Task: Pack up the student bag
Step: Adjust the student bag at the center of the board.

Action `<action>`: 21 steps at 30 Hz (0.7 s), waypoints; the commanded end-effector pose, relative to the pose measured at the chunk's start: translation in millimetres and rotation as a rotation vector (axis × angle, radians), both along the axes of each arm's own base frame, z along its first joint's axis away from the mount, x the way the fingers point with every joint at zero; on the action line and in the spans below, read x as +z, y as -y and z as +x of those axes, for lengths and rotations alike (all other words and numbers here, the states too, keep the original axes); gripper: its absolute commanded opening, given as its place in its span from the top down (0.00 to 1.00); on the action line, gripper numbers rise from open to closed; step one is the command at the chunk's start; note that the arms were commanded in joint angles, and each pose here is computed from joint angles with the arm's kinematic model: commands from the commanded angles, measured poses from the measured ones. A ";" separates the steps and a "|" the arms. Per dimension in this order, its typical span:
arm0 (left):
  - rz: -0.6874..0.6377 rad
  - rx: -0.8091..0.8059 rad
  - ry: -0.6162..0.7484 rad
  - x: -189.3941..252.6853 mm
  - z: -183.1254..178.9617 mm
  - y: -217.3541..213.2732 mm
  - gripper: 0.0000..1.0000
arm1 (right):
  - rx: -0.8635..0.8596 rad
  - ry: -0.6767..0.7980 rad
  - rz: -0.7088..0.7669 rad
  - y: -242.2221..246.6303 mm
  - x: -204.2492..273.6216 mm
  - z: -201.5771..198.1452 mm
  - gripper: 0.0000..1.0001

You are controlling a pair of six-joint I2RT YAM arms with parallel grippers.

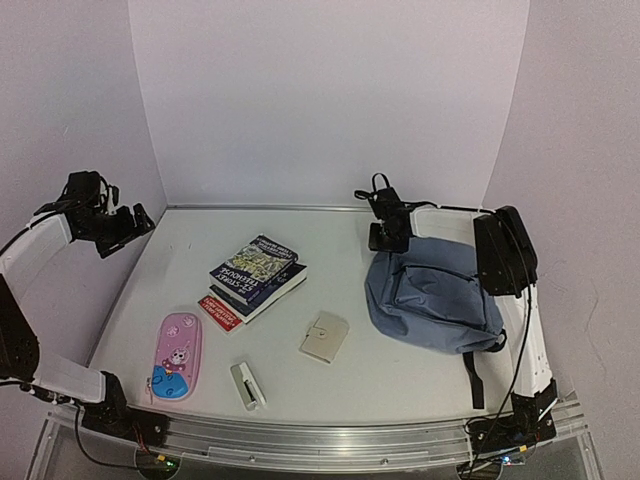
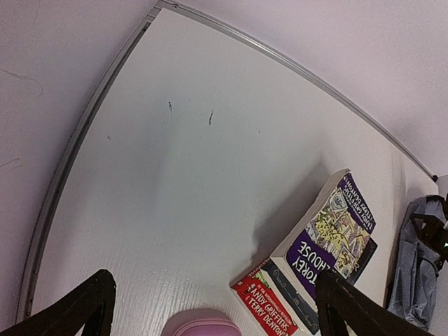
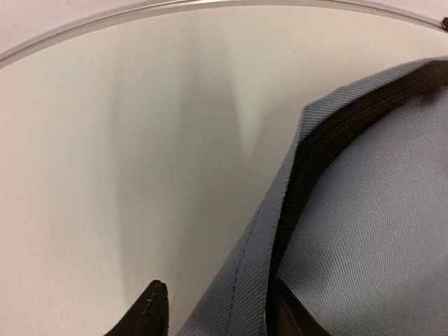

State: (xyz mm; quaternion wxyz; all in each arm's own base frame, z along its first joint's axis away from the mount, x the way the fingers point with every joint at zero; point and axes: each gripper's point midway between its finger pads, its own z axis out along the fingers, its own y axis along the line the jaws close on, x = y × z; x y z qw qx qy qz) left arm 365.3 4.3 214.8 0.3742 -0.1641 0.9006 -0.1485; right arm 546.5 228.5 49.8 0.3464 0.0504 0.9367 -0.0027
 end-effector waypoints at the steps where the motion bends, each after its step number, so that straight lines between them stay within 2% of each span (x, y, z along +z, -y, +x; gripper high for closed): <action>1: 0.004 0.003 0.011 6.0 5.2 -0.7 0.00 | 0.023 0.003 0.012 -7.9 -5.2 5.1 0.72; 4: 0.002 0.001 0.003 3.6 5.6 -0.3 0.00 | 0.067 0.037 0.048 -18.0 11.3 2.0 0.98; 5: 0.002 0.002 0.000 3.1 5.6 -0.4 0.00 | 0.113 0.058 0.058 -26.4 20.1 0.4 0.99; 9: 0.002 0.001 -0.004 2.7 5.4 -0.3 0.00 | 0.353 0.133 0.042 -71.6 58.7 -20.1 1.00; 13: 0.005 0.002 0.008 5.7 4.7 -0.6 0.00 | 0.587 0.129 0.005 -114.1 67.3 -65.3 1.00; 21: -0.014 -0.020 0.039 10.0 4.1 4.9 0.00 | 0.751 0.055 0.001 -131.3 68.5 -181.8 1.00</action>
